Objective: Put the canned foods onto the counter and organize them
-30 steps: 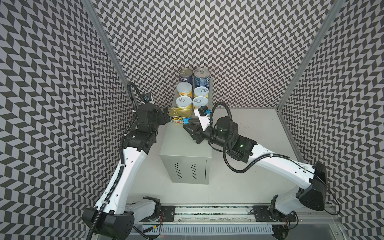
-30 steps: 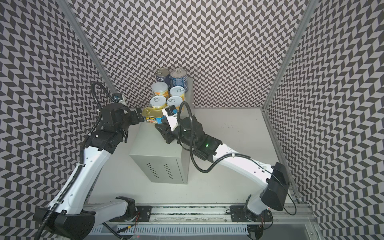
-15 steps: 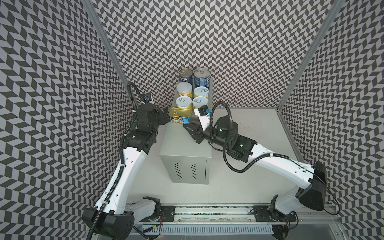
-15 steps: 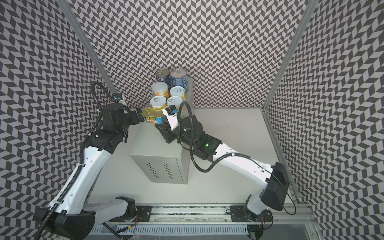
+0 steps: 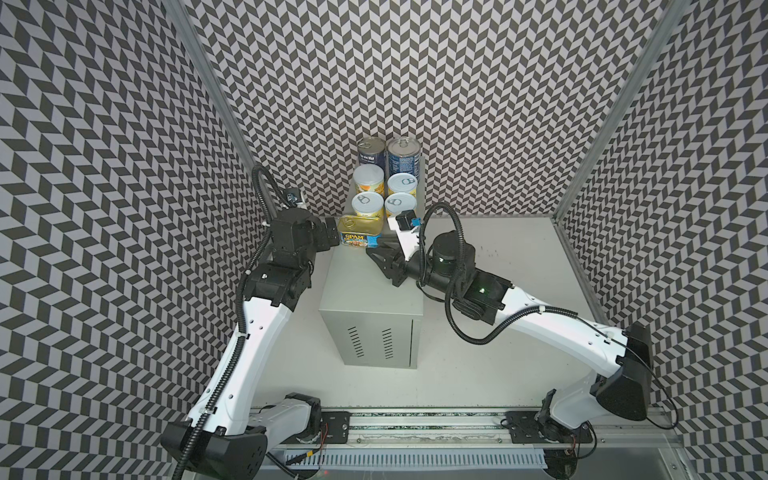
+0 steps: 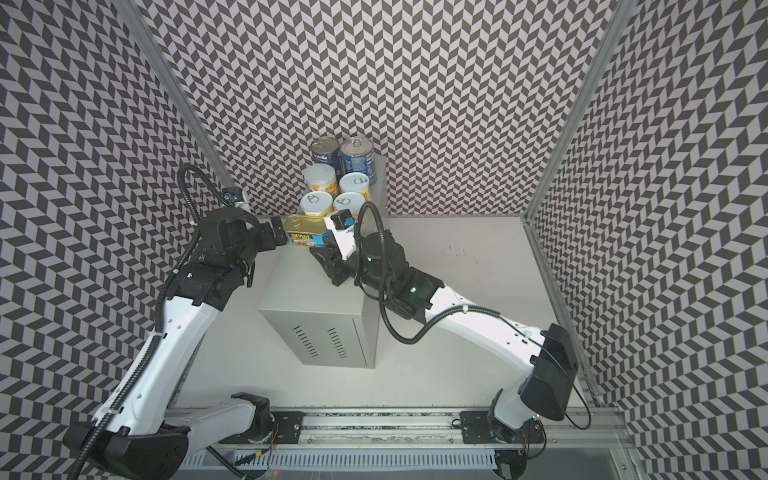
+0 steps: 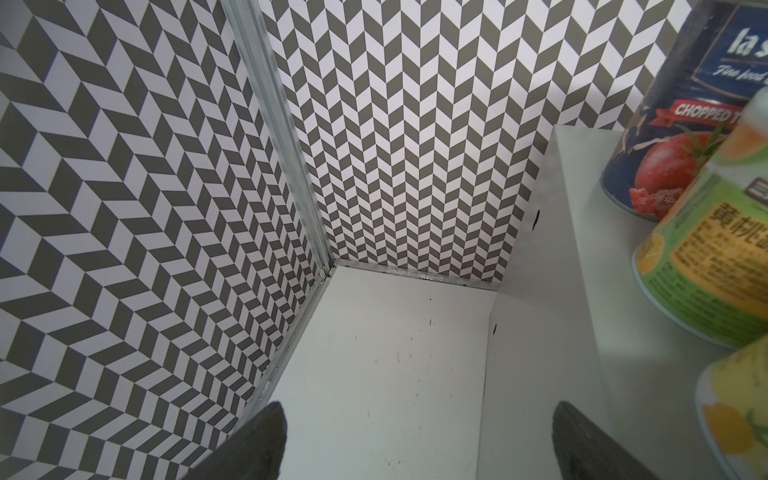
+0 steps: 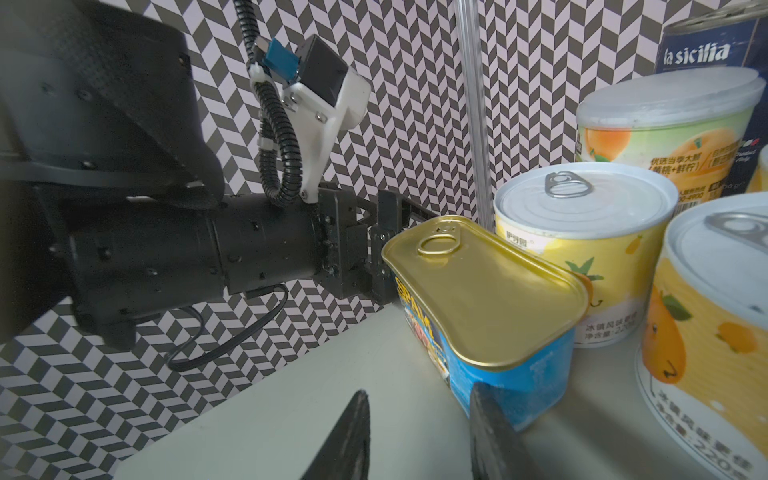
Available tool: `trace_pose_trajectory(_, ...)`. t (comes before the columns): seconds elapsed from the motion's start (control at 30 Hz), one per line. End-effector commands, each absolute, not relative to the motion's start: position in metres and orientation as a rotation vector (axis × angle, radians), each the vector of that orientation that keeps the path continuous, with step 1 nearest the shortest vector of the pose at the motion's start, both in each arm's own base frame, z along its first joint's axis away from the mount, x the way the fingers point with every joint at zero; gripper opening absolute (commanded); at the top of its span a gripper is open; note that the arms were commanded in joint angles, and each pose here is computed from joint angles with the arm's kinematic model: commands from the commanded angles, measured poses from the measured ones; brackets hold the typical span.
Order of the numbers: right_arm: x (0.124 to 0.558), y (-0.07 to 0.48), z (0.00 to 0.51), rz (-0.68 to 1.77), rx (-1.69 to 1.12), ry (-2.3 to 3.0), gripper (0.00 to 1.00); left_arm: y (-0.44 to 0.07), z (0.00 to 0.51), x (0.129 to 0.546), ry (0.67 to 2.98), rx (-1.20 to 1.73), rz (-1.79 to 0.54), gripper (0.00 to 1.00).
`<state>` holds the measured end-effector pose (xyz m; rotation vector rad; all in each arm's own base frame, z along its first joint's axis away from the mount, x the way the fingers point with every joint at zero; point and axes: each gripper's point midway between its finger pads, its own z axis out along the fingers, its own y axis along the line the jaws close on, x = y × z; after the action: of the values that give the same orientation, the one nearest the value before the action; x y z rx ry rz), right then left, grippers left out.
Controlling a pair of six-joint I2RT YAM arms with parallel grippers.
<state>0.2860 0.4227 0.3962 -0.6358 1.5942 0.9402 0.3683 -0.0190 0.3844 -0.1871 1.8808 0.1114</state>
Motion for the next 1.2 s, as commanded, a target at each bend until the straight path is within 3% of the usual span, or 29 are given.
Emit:
trace_pose_trajectory(0.0, 0.296, 0.423, 0.309, 0.839, -0.681, 1.864, 0.39, -0.018, 0.402, 0.362, 1.841, -0.215, 0.088, 1.00)
trace_pose_trajectory(0.5, 0.266, 0.399, 0.320, 0.897, -0.727, 1.783, 0.48, -0.014, 0.403, 0.364, 1.839, -0.231, 0.115, 1.00)
trace_pose_trajectory(0.57, 0.263, 0.389, 0.324, 0.884, -0.710, 1.782, 0.54, -0.011, 0.407, 0.363, 1.832, -0.242, 0.122, 1.00)
trace_pose_trajectory(0.8, 0.258, 0.337, 0.340, 0.758, -0.590, 1.794, 0.90, -0.006, 0.434, 0.353, 1.783, -0.267, 0.114, 1.00)
trace_pose_trajectory(0.93, 0.265, 0.304, 0.343, 0.644, -0.480, 1.837, 0.98, -0.013, 0.451, 0.343, 1.754, -0.227, 0.063, 1.00)
trace_pose_trajectory(1.17, 0.281, 0.248, 0.340, 0.530, -0.300, 1.895, 0.99, -0.007, 0.478, 0.328, 1.693, -0.196, 0.089, 1.00)
